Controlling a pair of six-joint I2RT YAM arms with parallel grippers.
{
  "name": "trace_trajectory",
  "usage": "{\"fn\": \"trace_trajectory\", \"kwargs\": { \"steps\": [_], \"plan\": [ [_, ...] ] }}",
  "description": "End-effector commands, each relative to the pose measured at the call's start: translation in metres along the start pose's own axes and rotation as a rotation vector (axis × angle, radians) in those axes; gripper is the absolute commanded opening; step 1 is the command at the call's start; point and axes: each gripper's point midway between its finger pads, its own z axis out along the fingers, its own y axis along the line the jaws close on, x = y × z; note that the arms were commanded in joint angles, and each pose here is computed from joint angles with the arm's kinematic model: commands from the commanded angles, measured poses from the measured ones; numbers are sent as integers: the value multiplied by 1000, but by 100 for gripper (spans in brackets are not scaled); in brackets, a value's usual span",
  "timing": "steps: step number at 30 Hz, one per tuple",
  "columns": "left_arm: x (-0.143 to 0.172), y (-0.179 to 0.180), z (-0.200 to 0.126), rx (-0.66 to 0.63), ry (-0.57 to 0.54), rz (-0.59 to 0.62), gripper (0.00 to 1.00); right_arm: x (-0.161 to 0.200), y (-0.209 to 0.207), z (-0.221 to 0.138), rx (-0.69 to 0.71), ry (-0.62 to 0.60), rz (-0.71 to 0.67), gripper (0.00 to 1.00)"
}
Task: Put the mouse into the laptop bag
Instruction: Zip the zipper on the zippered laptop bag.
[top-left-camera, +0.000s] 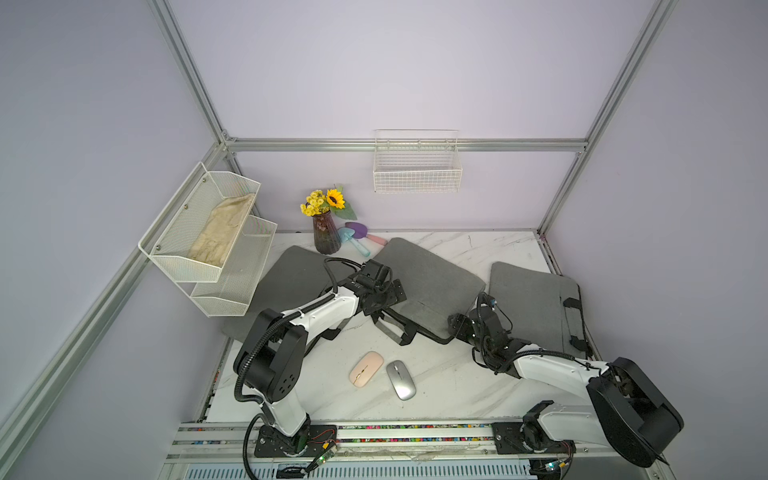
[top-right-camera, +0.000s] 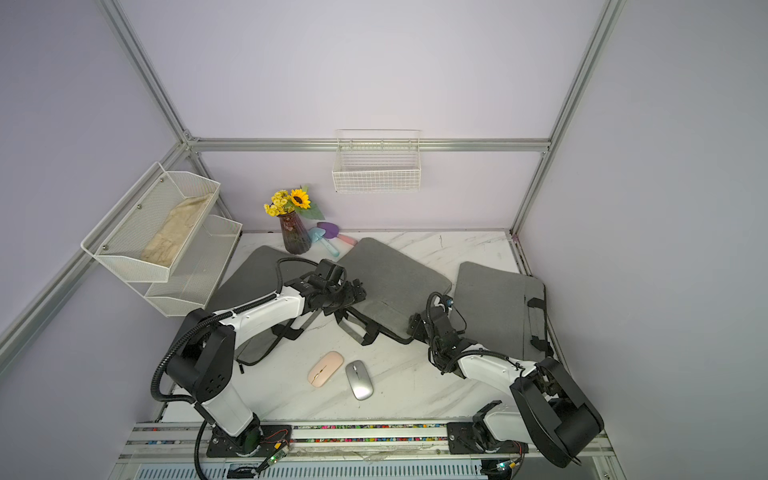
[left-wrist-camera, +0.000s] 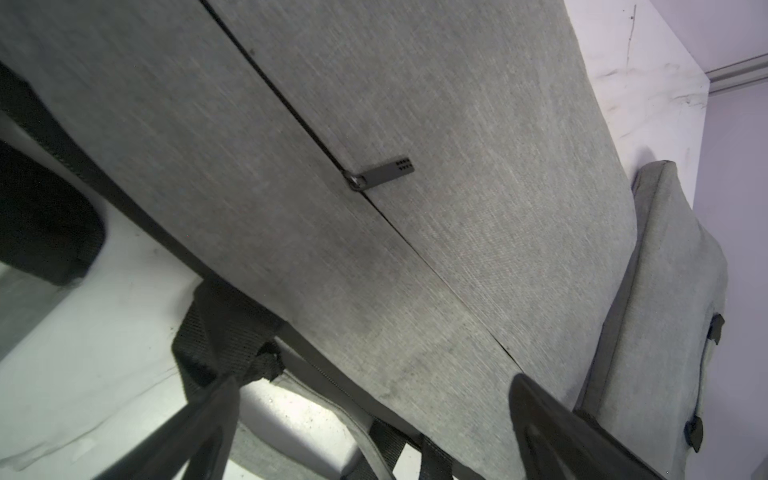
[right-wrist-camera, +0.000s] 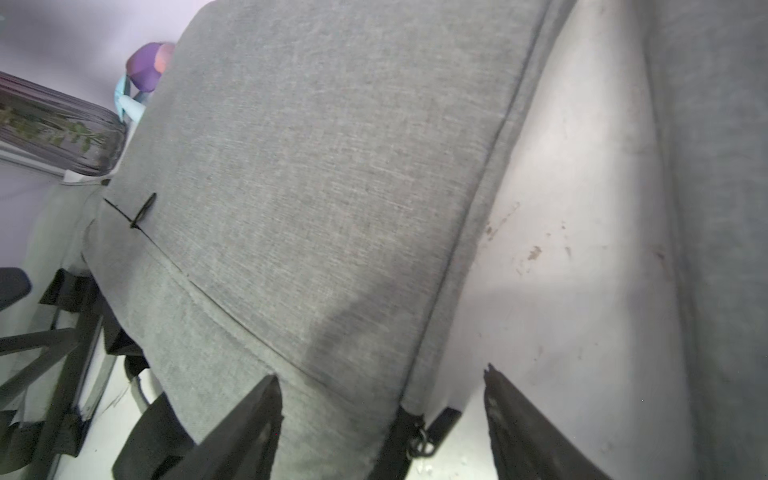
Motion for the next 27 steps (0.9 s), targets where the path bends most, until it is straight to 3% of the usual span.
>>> {"fn": "trace_trajectory", "kwargs": {
  "steps": [1,5,9,12,19,27],
  "plan": [
    [15,6,-1,4,10,-16,100,-1,17,11,-73,20,-9,73],
    [37,22,3,16,13,-76,100,9,20,20,-105,55,-7,70],
    [43,24,13,20,30,-72,100,24,31,25,-172,123,-16,57],
    [38,13,23,36,45,-54,99,37,38,24,-202,160,-18,52],
    [13,8,38,-35,-6,-14,80,59,59,10,-219,177,-56,54],
    [8,6,39,-49,-17,-4,67,66,42,5,-141,157,-98,54]
  ]
}}
